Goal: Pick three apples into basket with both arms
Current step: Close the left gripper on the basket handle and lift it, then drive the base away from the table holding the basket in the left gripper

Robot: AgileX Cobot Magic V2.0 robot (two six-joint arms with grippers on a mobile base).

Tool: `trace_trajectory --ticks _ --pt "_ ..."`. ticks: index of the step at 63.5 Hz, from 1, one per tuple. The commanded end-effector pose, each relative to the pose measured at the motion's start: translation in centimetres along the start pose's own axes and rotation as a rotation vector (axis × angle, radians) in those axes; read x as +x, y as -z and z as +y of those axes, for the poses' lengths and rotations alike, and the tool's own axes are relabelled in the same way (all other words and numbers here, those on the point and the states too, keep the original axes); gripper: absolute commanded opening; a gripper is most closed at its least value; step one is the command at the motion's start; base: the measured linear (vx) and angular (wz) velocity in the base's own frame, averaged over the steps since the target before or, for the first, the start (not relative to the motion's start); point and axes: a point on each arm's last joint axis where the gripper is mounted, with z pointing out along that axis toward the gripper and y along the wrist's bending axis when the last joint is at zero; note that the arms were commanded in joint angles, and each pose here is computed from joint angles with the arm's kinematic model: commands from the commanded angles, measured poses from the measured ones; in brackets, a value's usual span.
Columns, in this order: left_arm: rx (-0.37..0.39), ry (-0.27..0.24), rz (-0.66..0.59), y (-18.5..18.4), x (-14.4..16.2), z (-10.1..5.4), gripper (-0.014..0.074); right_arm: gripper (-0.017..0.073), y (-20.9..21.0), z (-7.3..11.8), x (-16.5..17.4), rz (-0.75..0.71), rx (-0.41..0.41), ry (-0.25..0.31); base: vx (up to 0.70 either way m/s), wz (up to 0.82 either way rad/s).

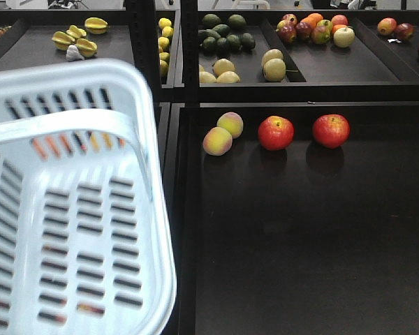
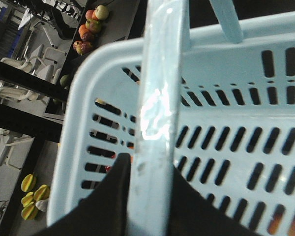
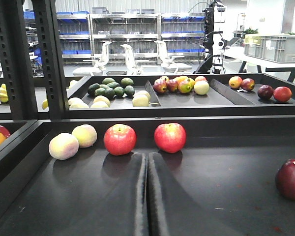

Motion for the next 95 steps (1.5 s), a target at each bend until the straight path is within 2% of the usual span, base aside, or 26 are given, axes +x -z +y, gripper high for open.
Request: trace_trajectory --ticks 1,95 --pt "-0.092 0.014 -0.09 0.99 -1.0 1.16 -0.0008 -0.0009 0.05 0.02 -0.25 -0.069 -0.002 0.009 0.0 0.0" --pt "-0.089 0.021 -0.096 0.99 -1.06 1.14 -0.0008 -0.0009 0.06 0.02 -0.26 -0.07 -0.002 0.009 0.0 0.0"
